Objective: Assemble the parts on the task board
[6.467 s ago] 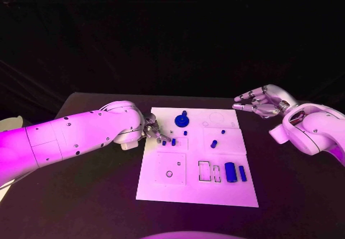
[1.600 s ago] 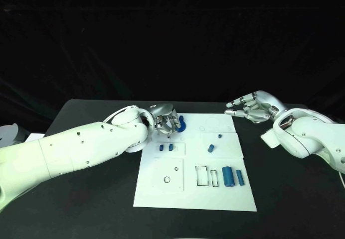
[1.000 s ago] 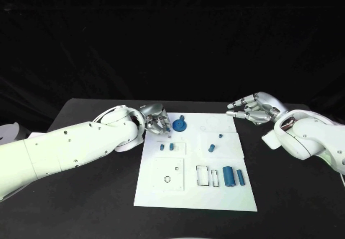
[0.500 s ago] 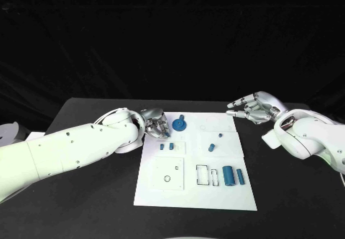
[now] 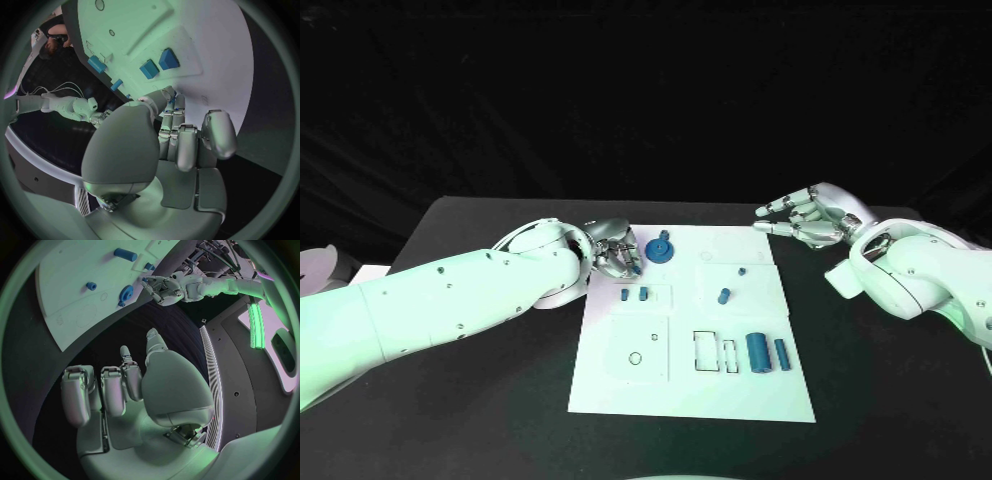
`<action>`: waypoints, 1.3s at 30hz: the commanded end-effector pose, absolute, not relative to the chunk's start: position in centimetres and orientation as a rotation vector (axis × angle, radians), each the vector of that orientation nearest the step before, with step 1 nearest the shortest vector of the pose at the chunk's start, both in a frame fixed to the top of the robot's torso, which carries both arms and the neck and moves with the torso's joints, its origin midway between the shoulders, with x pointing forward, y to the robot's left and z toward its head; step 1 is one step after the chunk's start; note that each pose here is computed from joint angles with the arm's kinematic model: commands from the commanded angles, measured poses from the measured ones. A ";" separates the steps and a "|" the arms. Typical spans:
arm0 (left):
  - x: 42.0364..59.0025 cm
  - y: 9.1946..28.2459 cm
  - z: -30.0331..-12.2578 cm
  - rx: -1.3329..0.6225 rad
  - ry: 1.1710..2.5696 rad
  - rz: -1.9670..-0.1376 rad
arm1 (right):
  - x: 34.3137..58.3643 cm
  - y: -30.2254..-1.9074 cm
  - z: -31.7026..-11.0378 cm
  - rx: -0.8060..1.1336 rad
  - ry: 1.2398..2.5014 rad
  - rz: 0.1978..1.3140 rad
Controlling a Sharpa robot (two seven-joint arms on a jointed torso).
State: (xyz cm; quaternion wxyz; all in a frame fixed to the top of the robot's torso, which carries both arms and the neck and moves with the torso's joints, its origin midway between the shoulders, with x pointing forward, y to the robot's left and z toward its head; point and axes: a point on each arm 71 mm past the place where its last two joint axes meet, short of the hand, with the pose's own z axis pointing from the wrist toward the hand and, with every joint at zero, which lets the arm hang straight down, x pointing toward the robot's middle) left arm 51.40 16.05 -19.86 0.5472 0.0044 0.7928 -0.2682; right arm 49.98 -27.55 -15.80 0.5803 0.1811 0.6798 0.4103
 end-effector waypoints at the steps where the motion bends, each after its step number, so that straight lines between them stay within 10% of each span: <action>1: 51.3 15.8 -20.1 0.021 1.888 -0.634 | 49.9 -27.4 -15.8 0.411 1.595 0.971; 39: 51.4 16.1 -20.4 0.008 1.916 -0.585 | 49.9 -27.5 -15.8 0.414 1.598 0.967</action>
